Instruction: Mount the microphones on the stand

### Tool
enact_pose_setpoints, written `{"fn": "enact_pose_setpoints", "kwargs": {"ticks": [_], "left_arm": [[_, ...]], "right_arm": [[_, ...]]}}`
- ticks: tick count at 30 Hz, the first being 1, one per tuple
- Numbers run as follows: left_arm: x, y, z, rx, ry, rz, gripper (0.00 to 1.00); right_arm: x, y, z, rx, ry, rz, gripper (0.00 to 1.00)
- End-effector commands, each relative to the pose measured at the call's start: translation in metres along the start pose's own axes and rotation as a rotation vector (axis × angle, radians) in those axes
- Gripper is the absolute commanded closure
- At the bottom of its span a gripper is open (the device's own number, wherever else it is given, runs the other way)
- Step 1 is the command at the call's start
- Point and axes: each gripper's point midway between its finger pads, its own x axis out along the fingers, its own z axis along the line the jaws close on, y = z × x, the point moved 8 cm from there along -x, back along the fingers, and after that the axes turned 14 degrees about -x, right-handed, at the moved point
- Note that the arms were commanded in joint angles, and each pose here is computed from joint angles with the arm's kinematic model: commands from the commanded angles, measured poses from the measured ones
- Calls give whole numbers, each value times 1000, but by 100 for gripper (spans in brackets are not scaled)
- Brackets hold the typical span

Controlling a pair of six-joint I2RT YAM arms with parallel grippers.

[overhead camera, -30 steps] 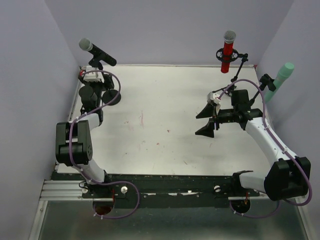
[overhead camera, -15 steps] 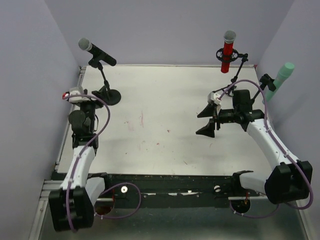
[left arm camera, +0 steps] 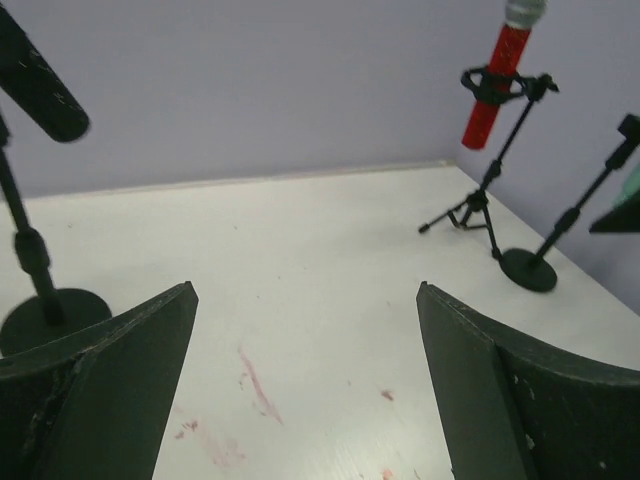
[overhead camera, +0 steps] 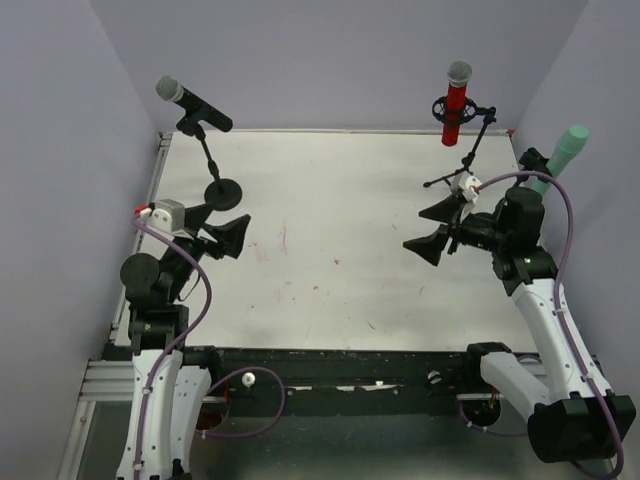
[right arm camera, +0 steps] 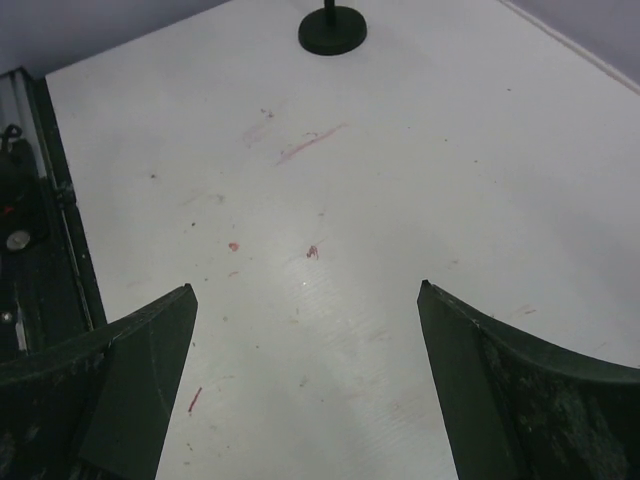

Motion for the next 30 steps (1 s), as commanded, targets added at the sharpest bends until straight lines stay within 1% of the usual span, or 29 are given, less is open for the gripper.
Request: {"fn": "enact_pose_setpoints", "kwargs": {"ticks": [1,4,6,8,10,13,16,17,18,20,28,30], "left_arm": [[-13,37,-14,-29,112,283,2],[-15,49,-15,9,119,334,2],[-17,56,-13,26,120,349,2],[-20,65,-8,30,106,348,2],[-23,72,-2,35,84,330,2],[-28,72,2,83,60,293,2],[-28,70,5,99,30,265,2],[-28,71,5,97,28,268,2],[-28,71,5,91,28,271,2],[-28,72,4,83,38,277,2],[-29,71,3,77,41,269,2],[-29,71,2,77,44,270,2]], "right_arm": [[2,-11,-15,203,183,-55,0],[4,-6,-23,334,307,-59,1],[5,-4,-28,339,331,-43,0],[4,1,-28,295,297,-13,0],[4,8,-22,215,192,20,0],[4,11,-23,216,140,25,0],[6,11,-27,271,141,31,0],[7,12,-29,293,153,37,0],[3,14,-36,355,191,40,0],[3,15,-41,391,211,46,0],[8,25,-51,491,220,65,0],[8,26,-51,494,211,63,0]]}}
